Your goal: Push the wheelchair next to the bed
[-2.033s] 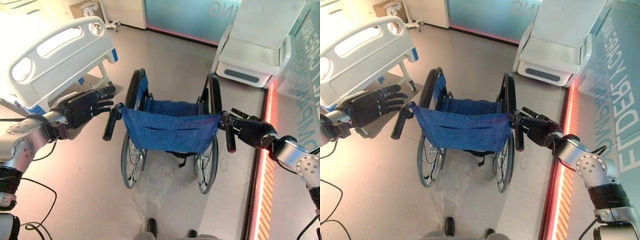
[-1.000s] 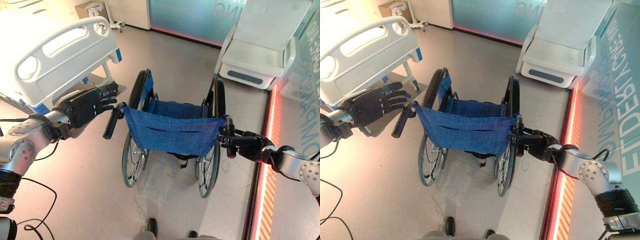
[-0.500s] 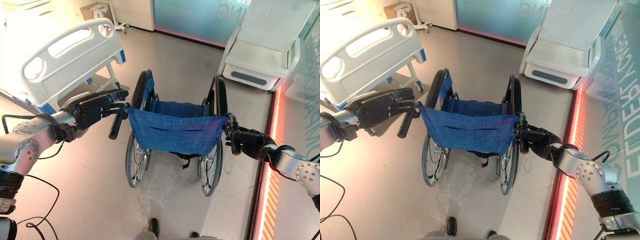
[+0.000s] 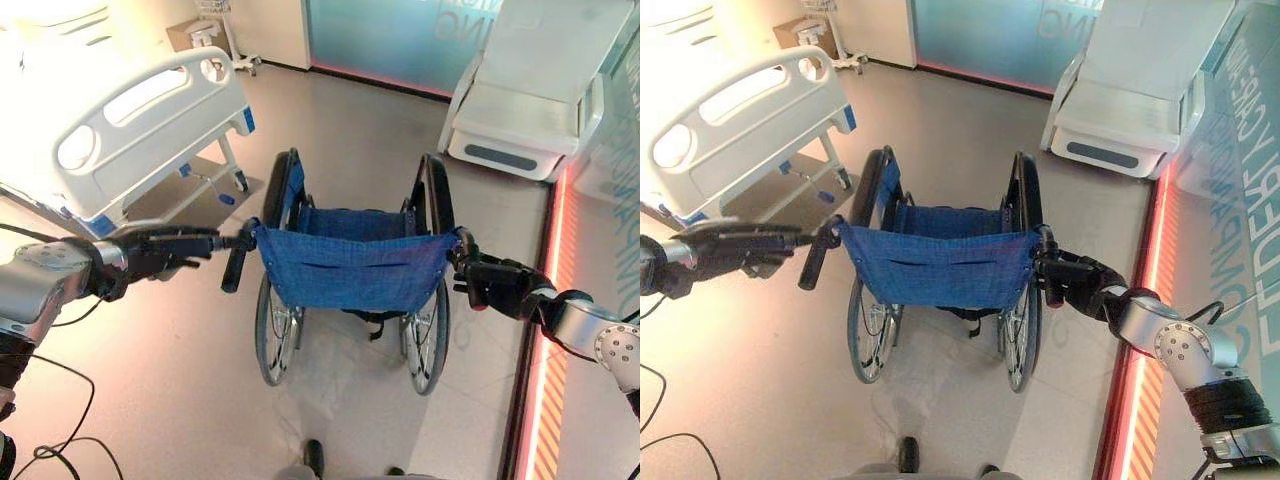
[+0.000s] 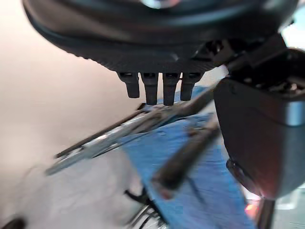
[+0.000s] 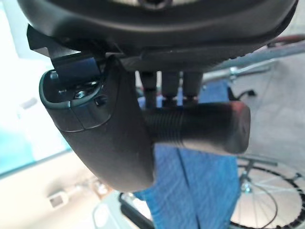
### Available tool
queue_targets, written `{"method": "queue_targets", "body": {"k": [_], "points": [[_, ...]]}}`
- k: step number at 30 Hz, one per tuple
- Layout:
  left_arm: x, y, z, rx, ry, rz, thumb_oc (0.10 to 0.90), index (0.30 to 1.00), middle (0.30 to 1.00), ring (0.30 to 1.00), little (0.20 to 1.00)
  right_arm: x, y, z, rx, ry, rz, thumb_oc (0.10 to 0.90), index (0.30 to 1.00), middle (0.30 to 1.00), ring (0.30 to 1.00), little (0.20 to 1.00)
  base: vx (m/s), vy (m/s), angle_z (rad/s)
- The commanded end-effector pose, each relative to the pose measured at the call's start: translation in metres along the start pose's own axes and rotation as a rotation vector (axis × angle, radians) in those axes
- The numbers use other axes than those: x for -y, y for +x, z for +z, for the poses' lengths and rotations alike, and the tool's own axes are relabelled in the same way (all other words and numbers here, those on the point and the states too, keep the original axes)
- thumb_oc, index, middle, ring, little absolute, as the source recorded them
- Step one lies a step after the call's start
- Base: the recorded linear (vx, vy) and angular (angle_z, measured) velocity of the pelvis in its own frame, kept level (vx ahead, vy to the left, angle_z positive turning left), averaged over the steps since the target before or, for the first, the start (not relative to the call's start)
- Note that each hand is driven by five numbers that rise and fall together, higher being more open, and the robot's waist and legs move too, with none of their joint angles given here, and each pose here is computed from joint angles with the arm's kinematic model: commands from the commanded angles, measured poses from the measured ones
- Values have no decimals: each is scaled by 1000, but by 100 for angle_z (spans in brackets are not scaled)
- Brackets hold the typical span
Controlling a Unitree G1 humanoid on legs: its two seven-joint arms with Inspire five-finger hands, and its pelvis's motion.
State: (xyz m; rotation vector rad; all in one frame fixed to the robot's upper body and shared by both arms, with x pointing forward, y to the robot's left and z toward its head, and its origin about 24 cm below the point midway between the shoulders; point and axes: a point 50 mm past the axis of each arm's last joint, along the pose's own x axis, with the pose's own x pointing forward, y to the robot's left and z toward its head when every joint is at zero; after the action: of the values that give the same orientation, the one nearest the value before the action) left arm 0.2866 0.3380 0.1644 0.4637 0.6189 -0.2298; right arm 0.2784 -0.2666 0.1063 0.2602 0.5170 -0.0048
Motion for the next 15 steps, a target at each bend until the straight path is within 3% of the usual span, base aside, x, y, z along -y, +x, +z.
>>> {"method": "queue_targets", "body": {"k": [1,10,15], "points": [[-23,-29,35,91,66,83,800,900,900,900,900,-45,-7,39,185,11,292,400,300,300,300,300,8,-1,4],[-14,-22,20,30,-10,24,800,900,900,900,900,-45,-6,32,193,25,284,400,300,300,300,300,0,0,0],[3,-9,35,191,-98,16,800,900,900,900,900,-51,-2,27,188,26,292,400,300,300,300,300,7,-9,1]]}}
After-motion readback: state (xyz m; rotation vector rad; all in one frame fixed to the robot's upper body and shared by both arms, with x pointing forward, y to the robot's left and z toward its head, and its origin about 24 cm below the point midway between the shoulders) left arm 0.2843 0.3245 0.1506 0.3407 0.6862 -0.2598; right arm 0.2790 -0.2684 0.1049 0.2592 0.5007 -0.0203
